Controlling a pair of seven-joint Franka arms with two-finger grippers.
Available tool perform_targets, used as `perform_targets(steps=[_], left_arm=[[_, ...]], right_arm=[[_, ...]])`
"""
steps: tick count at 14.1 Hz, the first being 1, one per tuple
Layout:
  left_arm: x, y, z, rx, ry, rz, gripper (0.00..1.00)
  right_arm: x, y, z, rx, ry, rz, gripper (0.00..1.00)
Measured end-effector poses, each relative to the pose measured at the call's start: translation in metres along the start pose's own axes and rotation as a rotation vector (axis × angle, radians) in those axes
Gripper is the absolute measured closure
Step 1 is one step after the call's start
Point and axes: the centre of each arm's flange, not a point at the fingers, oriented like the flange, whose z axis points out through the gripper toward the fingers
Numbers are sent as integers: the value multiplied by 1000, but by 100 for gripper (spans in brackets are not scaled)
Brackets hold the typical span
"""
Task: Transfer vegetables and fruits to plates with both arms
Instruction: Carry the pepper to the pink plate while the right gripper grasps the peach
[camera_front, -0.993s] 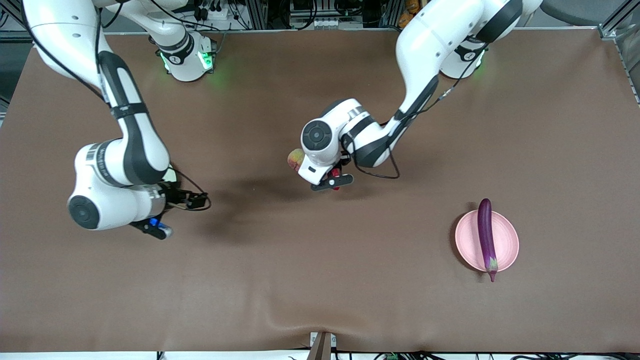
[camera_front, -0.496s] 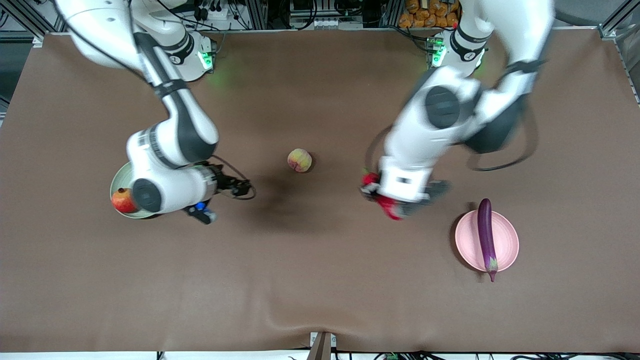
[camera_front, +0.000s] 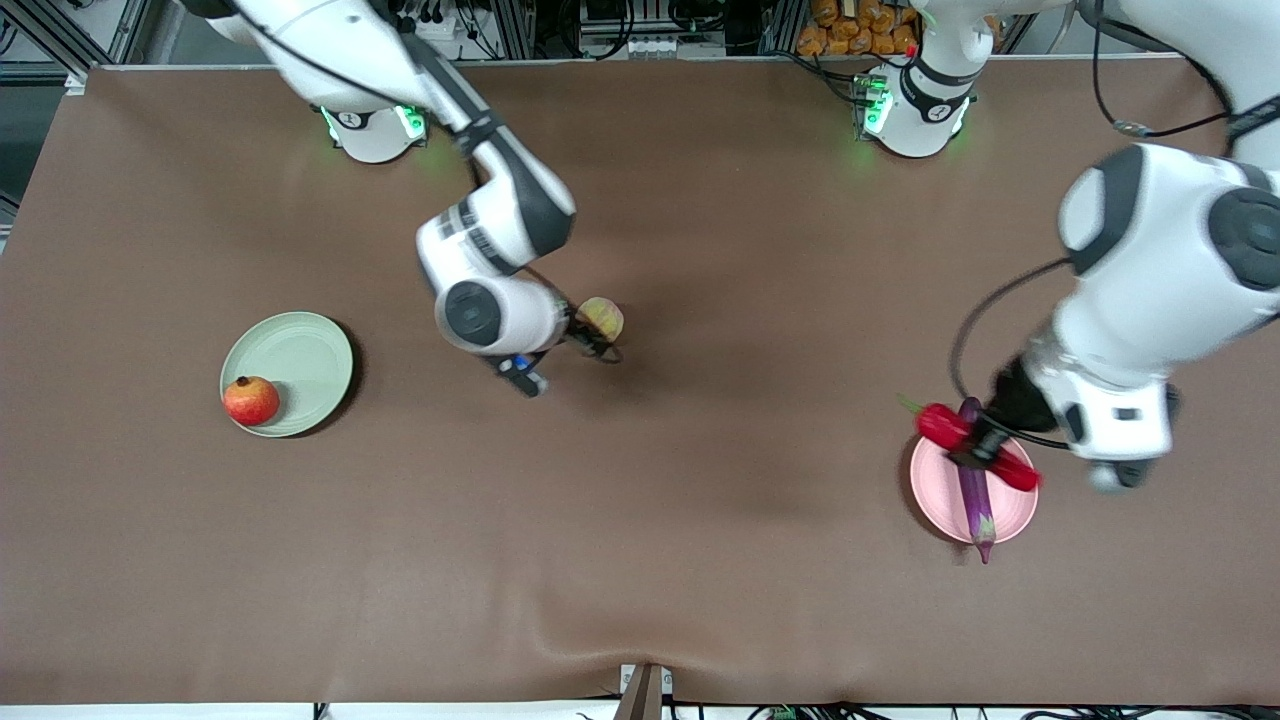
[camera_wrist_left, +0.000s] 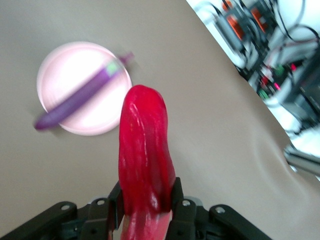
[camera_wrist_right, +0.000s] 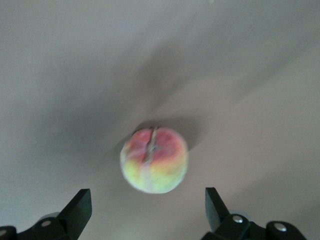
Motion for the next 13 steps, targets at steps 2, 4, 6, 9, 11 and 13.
perform_targets(steps=[2, 4, 6, 9, 11, 13], left_arm=[[35, -25, 20, 39, 3, 67, 61], [62, -47, 51, 82, -22, 181, 61], [79, -63, 93, 153, -36, 318, 61], [83, -76, 170, 276, -57, 513, 61], [82, -82, 207, 297, -98, 631, 61], [84, -89, 226, 306, -129, 701, 61]], right_arm=[[-18, -2, 36, 7, 24, -3, 0], [-27, 1, 69, -12, 33, -12, 0], [-27, 3, 86, -33, 35, -13, 0], [-12, 5, 86, -41, 67, -11, 0], [0, 6, 81, -36, 77, 2, 0], [9, 7, 77, -32, 84, 13, 0]])
